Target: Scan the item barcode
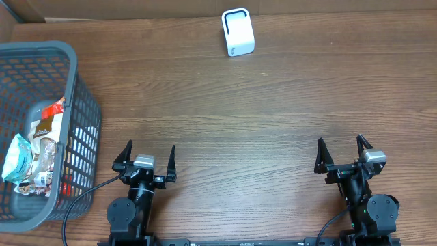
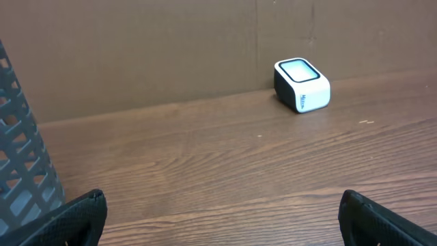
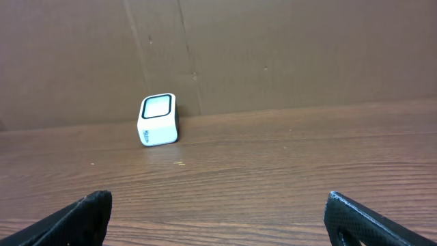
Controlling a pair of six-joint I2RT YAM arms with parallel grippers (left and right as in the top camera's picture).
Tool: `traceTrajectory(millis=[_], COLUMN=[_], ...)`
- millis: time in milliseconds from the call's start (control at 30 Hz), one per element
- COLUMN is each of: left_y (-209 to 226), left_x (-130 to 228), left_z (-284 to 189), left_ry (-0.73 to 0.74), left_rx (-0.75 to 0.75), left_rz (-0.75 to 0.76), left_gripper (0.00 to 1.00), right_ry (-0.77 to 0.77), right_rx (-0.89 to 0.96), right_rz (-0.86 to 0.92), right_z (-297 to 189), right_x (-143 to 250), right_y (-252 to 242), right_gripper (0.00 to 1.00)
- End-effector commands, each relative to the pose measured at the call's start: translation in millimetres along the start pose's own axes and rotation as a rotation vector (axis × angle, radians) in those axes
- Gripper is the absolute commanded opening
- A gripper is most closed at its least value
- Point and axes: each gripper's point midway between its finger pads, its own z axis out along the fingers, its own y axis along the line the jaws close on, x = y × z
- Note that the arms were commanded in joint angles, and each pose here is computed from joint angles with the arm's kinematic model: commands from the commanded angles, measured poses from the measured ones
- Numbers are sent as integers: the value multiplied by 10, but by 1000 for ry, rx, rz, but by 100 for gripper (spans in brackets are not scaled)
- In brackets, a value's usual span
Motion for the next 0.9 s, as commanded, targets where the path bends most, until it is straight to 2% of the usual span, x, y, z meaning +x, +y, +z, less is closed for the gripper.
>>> traceTrajectory(millis=[0, 267, 533, 867], left_y=[13, 16, 31, -95], left_x=[-163, -447, -876, -1386], left_z=[-36, -149, -255, -117], left_ry=[-34, -43, -53, 63], left_rx=[-6, 1, 9, 128], left_rz=[-37, -50, -53, -70], left_gripper=[100, 100, 100, 100], right_ry=[-6, -6, -6, -6], right_rx=[8, 8, 8, 8], right_rz=[7, 7, 7, 7], right_z=[0, 0, 0, 0], right_x=[14, 14, 14, 14], right_y=[-13, -13, -13, -13], right_gripper=[100, 100, 100, 100])
